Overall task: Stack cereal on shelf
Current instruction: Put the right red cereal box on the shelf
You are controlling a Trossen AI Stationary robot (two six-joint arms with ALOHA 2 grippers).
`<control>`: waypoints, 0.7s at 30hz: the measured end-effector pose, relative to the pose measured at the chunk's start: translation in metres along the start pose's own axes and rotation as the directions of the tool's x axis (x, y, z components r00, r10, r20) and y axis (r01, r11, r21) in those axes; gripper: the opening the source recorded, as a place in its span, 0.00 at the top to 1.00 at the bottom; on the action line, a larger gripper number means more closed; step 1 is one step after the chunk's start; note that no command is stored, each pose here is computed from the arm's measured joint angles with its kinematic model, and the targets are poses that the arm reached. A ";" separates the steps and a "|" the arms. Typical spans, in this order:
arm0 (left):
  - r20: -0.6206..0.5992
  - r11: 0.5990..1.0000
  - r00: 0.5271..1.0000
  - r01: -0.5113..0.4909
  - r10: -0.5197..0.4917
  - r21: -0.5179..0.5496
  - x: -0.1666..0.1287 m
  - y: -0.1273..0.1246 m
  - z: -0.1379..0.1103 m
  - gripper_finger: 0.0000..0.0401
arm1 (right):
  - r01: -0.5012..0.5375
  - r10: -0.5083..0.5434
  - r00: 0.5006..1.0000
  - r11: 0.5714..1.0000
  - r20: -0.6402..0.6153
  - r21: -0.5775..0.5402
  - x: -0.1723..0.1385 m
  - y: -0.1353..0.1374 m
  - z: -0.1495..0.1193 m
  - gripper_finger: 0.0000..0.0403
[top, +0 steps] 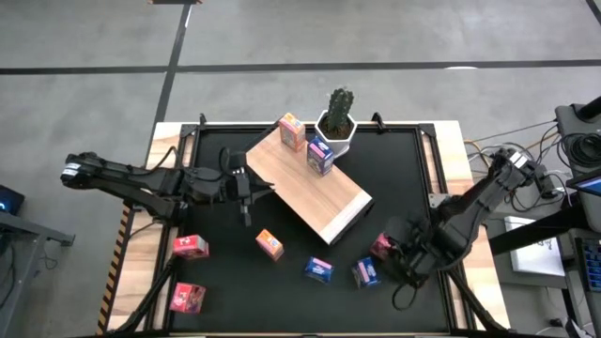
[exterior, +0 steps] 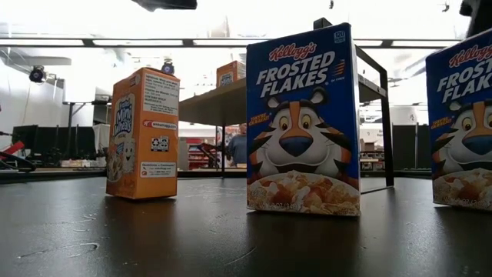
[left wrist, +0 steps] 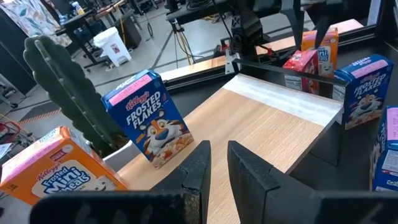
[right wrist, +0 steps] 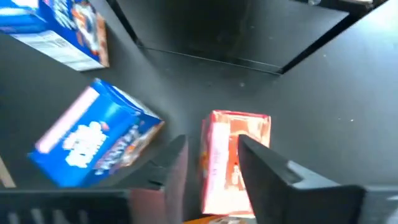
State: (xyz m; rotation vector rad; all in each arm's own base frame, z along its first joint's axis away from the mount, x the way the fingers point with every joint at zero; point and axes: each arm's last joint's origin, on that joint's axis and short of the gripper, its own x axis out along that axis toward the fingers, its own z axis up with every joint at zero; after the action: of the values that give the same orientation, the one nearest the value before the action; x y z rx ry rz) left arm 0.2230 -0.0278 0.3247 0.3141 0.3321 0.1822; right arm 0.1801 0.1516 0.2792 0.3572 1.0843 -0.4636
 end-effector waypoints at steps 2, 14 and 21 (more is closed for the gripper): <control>0.000 1.000 1.000 0.000 0.000 0.000 0.000 0.000 0.000 0.91 | 0.030 -0.030 1.000 0.999 -0.001 -0.021 0.007 0.001 -0.008 0.60; 0.004 1.000 1.000 -0.001 0.001 -0.002 0.000 0.000 0.000 0.91 | 0.127 -0.128 0.992 0.990 -0.019 -0.064 0.031 -0.008 -0.024 0.43; 0.002 1.000 1.000 -0.001 0.001 -0.001 0.000 0.000 -0.001 0.91 | 0.061 -0.061 0.998 0.998 -0.013 -0.029 0.014 -0.008 -0.017 0.43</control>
State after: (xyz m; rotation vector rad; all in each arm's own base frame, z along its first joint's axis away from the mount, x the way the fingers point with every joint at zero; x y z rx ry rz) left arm 0.2231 -0.0278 0.3233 0.3136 0.3300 0.1829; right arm 0.1685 0.1505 0.2594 0.3028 1.1163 -0.4999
